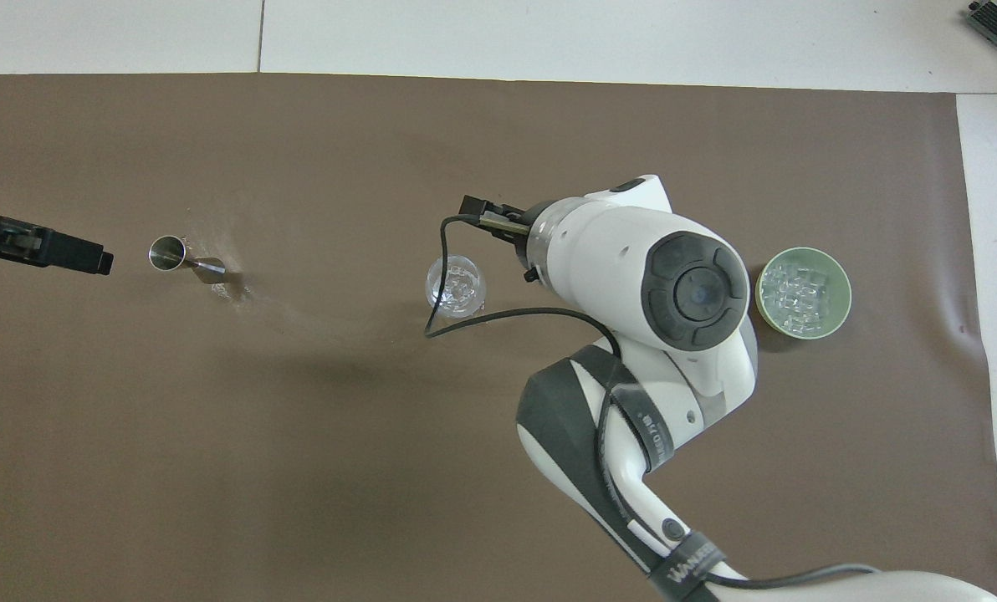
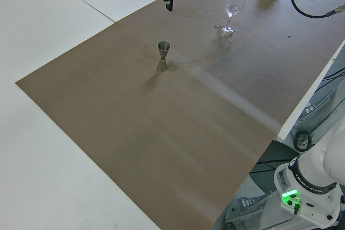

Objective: Pour wine and add ice with both arms
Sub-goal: 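Carry the green cup back, set it down, and open the right gripper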

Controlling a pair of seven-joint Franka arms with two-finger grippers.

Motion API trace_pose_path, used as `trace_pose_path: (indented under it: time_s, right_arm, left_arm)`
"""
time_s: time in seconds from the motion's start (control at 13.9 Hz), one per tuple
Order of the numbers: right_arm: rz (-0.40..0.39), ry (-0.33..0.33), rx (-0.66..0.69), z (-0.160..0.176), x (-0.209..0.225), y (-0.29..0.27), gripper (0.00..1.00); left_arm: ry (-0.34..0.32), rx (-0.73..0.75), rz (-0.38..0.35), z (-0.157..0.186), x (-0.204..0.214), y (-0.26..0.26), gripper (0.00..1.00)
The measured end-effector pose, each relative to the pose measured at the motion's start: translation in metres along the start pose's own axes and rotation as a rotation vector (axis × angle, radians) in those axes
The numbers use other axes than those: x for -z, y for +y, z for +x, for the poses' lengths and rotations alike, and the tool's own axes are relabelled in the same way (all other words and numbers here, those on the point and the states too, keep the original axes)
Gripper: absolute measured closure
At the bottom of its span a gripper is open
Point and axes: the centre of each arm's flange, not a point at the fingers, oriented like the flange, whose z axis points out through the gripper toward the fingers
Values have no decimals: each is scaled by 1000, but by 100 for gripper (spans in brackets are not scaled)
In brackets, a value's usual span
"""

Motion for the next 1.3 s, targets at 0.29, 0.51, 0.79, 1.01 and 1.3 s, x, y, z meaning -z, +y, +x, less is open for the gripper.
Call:
trace_pose_path:
  time_s: [0.29, 0.51, 0.79, 1.01, 1.3]
  right_arm:
    - [-115, 23, 55, 53, 15, 61, 0]
    - [-169, 11, 59, 70, 44, 84, 0]
    - [-239, -13, 47, 71, 101, 100, 0]
    - [-274, -29, 18, 69, 135, 112, 0]
    - [-336, -94, 13, 80, 166, 155, 0]
  left_arm:
    - [-56, 26, -19, -21, -9, -8, 0]
    - [-76, 38, -19, -29, -7, -14, 0]
    - [-102, 13, 55, -30, -7, -13, 0]
    - [-68, 60, 66, -27, -8, -14, 0]
    - [-53, 74, 62, -25, -12, -10, 0]
